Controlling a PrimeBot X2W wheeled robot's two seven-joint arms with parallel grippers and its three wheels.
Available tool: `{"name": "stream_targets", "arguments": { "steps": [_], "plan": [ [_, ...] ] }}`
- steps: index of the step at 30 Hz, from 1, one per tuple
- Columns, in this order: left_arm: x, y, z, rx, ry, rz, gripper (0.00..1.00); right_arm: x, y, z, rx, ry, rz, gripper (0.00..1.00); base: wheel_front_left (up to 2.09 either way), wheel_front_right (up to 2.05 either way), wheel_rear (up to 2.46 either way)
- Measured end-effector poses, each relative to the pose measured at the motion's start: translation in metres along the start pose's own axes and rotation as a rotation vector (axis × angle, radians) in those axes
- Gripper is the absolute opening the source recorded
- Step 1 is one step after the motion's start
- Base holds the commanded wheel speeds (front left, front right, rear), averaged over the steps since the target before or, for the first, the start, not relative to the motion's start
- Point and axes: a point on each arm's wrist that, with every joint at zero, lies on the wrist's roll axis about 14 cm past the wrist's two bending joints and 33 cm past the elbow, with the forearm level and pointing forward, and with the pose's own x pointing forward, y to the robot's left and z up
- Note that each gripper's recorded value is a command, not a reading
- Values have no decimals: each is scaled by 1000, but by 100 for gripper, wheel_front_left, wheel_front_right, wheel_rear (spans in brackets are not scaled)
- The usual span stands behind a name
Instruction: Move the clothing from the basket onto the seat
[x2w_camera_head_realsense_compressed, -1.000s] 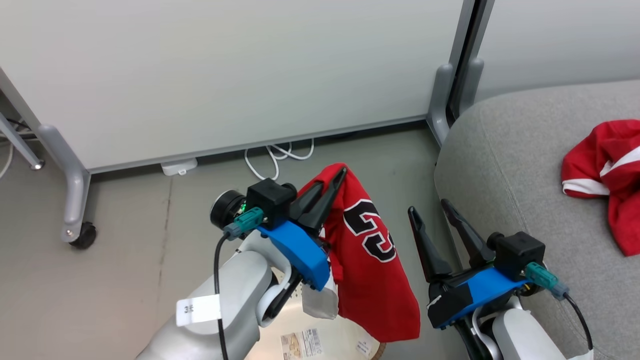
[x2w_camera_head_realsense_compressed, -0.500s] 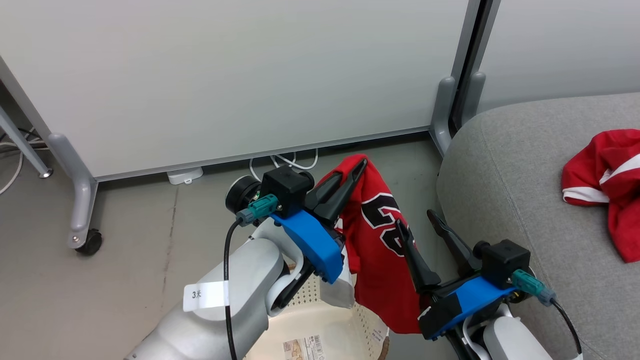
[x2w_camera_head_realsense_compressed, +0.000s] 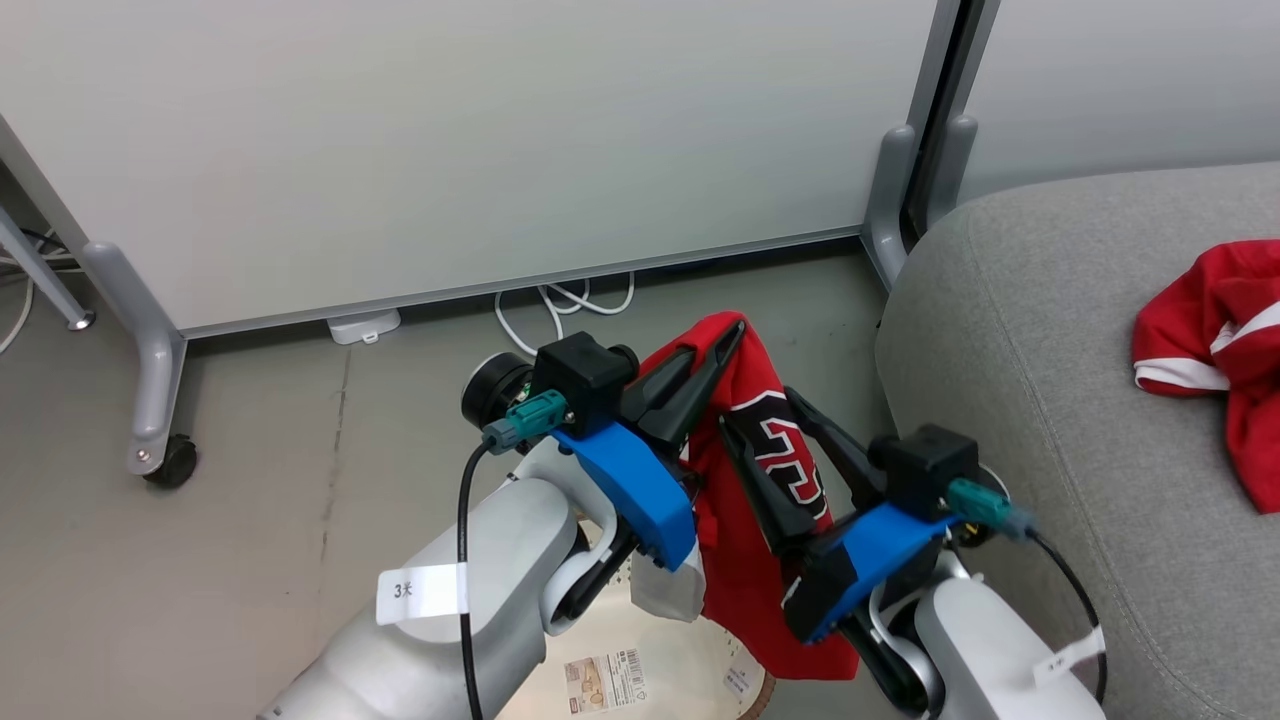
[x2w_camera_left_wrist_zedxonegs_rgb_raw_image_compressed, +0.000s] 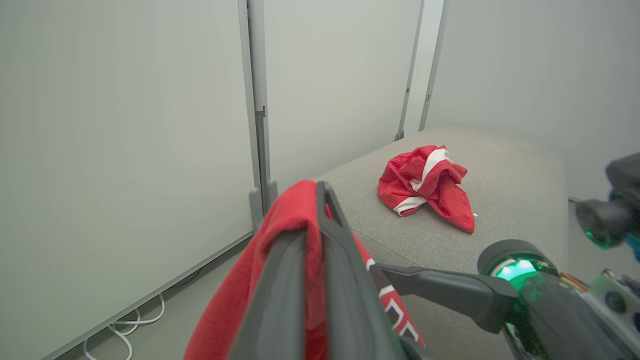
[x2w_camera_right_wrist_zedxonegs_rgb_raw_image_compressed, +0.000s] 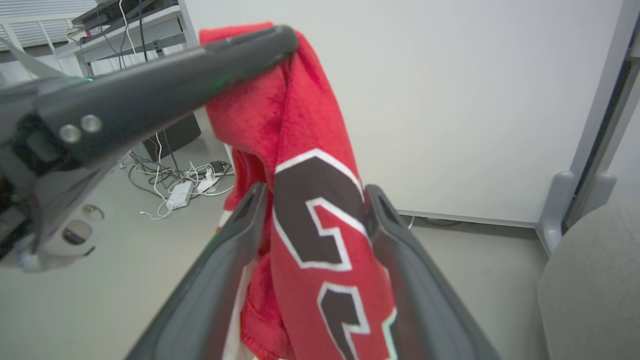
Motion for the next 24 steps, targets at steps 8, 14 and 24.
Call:
{"name": "stream_targets", "arguments": {
  "steps": [8, 14, 24],
  "plan": [
    [3, 0, -4, -5, 8, -9, 0, 22, -5, -19, -35, 118, 18, 100, 0, 0, 0],
    [2, 3, -6, -11, 13, -4, 0, 27, -6, -35, -32, 165, 25, 100, 0, 0, 0],
    [2, 2, -3, -3, 10, -5, 0, 28, -11, -46, 1, 190, 12, 0, 0, 0, 0]
  ]
}}
